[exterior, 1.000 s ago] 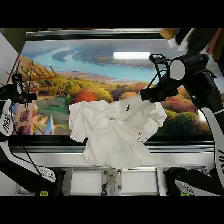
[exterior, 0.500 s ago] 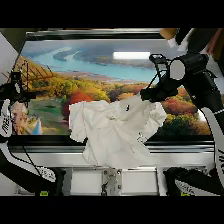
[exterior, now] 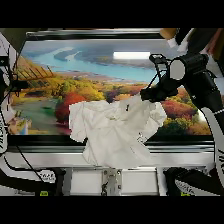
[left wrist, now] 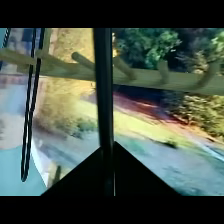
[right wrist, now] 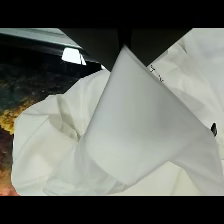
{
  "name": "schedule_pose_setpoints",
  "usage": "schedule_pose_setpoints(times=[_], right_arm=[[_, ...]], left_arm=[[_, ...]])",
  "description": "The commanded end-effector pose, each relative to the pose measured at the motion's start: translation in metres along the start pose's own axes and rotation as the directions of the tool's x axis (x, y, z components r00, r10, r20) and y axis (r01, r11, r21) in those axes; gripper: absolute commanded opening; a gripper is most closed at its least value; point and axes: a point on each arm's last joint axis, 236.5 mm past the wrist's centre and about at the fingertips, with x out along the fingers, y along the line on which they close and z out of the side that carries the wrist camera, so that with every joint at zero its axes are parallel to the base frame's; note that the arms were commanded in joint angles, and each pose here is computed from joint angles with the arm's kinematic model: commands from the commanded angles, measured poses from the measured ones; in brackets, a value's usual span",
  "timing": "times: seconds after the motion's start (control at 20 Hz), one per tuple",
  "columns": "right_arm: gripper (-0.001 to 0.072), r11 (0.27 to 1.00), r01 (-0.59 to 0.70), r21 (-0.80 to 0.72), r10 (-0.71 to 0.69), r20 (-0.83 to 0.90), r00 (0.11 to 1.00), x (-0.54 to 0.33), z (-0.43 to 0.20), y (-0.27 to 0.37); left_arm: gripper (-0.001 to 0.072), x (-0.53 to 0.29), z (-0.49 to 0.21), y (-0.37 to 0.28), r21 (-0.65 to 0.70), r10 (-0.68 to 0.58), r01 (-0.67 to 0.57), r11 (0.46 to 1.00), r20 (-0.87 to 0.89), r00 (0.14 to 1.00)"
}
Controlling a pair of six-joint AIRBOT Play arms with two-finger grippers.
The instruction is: Fold the clothes and pants, and hang the long-sleeved shirts on hangers.
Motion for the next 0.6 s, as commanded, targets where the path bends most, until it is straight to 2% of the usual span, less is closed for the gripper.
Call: schedule_pose_setpoints(times=[0.0, 0.1, 0.2, 0.3, 0.35, 0.45, 0.5, 0.55], right_arm=[[0.0015, 1.000, 0.000, 0.000, 0.000, -0.001, 1.000, 0.000, 0.000, 0.000], [0.0016, 1.000, 0.000, 0.000, 0.000, -0.001, 1.000, 0.000, 0.000, 0.000], [0.0016, 1.000, 0.000, 0.000, 0.000, -0.001, 1.000, 0.000, 0.000, 0.000], [0.0016, 1.000, 0.000, 0.000, 0.000, -0.001, 1.000, 0.000, 0.000, 0.000], [0.0016, 1.000, 0.000, 0.000, 0.000, -0.001, 1.000, 0.000, 0.000, 0.000], [0.0016, 1.000, 0.000, 0.000, 0.000, -0.001, 1.000, 0.000, 0.000, 0.000], [0.0016, 1.000, 0.000, 0.000, 0.000, -0.001, 1.000, 0.000, 0.000, 0.000], [0.0016, 1.000, 0.000, 0.000, 0.000, -0.001, 1.000, 0.000, 0.000, 0.000]], left_arm=[[0.0011, -0.036, 0.025, -0.023, 0.066, -0.025, 0.020, 0.998, 0.073, 0.997], [0.0012, -0.063, 0.040, -0.038, 0.109, -0.046, 0.032, 0.994, 0.124, 0.991], [0.0012, -0.100, 0.047, -0.064, 0.222, -0.116, 0.081, 0.972, 0.149, 0.982], [0.0012, -0.147, 0.043, -0.108, 0.418, -0.284, 0.201, 0.886, 0.145, 0.948], [0.0012, -0.176, 0.034, -0.135, 0.549, -0.394, 0.270, 0.791, 0.120, 0.911], [0.0012, -0.234, 0.004, -0.181, 0.746, -0.594, 0.381, 0.547, 0.025, 0.804], [0.0012, -0.259, -0.013, -0.195, 0.789, -0.663, 0.426, 0.442, -0.032, 0.748], [0.0012, -0.278, -0.029, -0.202, 0.809, -0.703, 0.460, 0.366, -0.084, 0.707]])
